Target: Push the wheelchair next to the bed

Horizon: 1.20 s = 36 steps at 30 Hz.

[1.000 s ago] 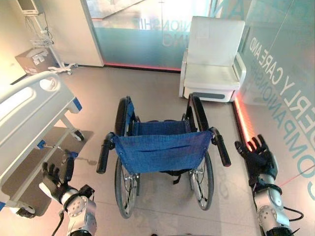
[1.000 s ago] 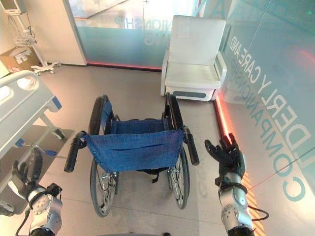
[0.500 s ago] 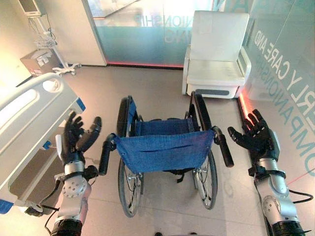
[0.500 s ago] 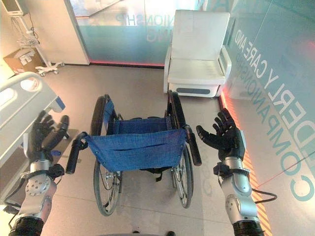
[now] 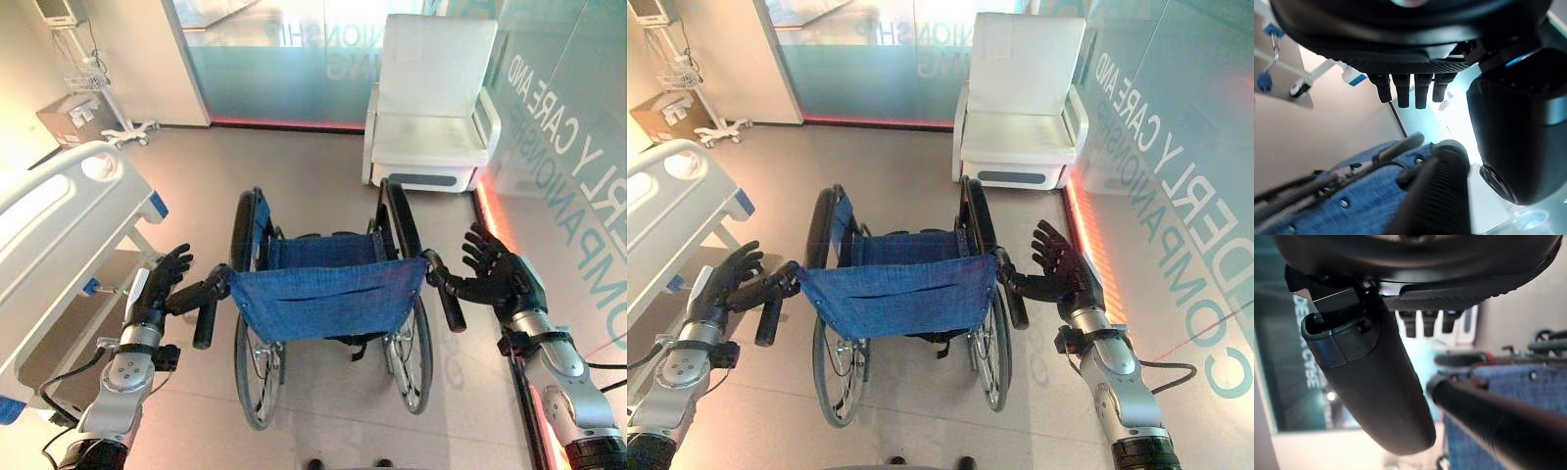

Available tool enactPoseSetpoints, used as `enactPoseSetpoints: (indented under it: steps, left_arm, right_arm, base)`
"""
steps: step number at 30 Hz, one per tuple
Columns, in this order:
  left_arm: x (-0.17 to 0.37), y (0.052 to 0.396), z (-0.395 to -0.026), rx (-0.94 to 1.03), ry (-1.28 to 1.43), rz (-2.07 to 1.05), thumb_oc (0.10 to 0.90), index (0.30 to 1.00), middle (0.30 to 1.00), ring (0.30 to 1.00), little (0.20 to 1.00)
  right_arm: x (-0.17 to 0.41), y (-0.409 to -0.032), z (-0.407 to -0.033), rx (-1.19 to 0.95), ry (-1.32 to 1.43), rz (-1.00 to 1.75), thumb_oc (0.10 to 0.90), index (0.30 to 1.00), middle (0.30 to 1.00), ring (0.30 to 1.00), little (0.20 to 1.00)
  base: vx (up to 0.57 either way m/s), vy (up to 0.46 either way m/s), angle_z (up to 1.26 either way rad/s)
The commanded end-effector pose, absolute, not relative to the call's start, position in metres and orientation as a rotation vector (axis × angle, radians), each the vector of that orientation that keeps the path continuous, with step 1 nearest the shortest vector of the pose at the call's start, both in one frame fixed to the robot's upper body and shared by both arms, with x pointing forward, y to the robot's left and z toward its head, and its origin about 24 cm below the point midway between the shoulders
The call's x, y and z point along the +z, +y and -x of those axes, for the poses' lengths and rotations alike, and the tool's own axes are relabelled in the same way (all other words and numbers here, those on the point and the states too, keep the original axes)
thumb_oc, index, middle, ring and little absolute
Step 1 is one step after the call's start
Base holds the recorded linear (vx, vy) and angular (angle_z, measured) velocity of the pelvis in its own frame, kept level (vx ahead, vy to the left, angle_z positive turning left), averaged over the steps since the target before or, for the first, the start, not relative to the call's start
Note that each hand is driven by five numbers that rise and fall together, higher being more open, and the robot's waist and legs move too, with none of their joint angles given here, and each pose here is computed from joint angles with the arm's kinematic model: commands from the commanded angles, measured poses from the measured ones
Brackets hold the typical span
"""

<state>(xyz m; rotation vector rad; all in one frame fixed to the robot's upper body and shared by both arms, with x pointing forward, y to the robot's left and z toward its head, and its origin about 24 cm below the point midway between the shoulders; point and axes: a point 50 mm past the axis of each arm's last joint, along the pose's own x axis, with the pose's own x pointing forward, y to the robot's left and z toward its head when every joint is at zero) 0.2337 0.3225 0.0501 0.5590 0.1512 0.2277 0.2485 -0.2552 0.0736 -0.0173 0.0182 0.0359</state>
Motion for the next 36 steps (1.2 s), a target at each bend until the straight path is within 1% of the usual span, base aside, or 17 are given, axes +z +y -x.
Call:
enactPoseSetpoints:
  steps: [1, 9, 14, 19, 24, 31, 36]
  left_arm:
    - [0.112, 0.332, -0.252, 0.244, -0.053, -0.734, 0.8, 0.9, 0.9, 0.9, 0.9]
    - [0.108, 0.333, -0.247, 0.178, 0.036, -0.82, 0.8, 0.9, 0.9, 0.9, 0.9]
    - [0.105, 0.334, -0.245, 0.122, 0.103, -0.859, 0.8, 0.9, 0.9, 0.9, 0.9]
    - [0.106, 0.342, -0.241, 0.092, 0.187, -0.944, 0.8, 0.9, 0.9, 0.9, 0.9]
    - [0.113, 0.341, -0.243, 0.065, 0.221, -1.005, 0.8, 0.9, 0.9, 0.9, 0.9]
    - [0.12, 0.339, -0.249, 0.021, 0.281, -1.071, 0.8, 0.9, 0.9, 0.9, 0.9]
    - [0.122, 0.342, -0.248, -0.003, 0.342, -1.076, 0.8, 0.9, 0.9, 0.9, 0.9]
  right_arm:
    - [0.13, -0.242, -0.257, 0.163, -0.219, 0.096, 0.8, 0.9, 0.9, 0.9, 0.9]
    - [0.142, -0.234, -0.253, 0.215, -0.269, 0.065, 0.8, 0.9, 0.9, 0.9, 0.9]
    - [0.143, -0.232, -0.25, 0.225, -0.252, 0.115, 0.8, 0.9, 0.9, 0.9, 0.9]
    - [0.13, -0.24, -0.25, 0.22, -0.124, 0.248, 0.8, 0.9, 0.9, 0.9, 0.9]
    - [0.116, -0.249, -0.251, 0.23, 0.006, 0.339, 0.8, 0.9, 0.9, 0.9, 0.9]
    - [0.107, -0.255, -0.257, 0.218, 0.122, 0.467, 0.8, 0.9, 0.9, 0.9, 0.9]
    - [0.103, -0.259, -0.259, 0.217, 0.181, 0.505, 0.8, 0.9, 0.9, 0.9, 0.9]
  base:
    - [0.0, 0.0, 0.0]
    - [0.0, 0.0, 0.0]
    - [0.0, 0.0, 0.0]
    - [0.0, 0.0, 0.0]
    - [0.0, 0.0, 0.0]
    - [0.0, 0.0, 0.0]
    - [0.0, 0.0, 0.0]
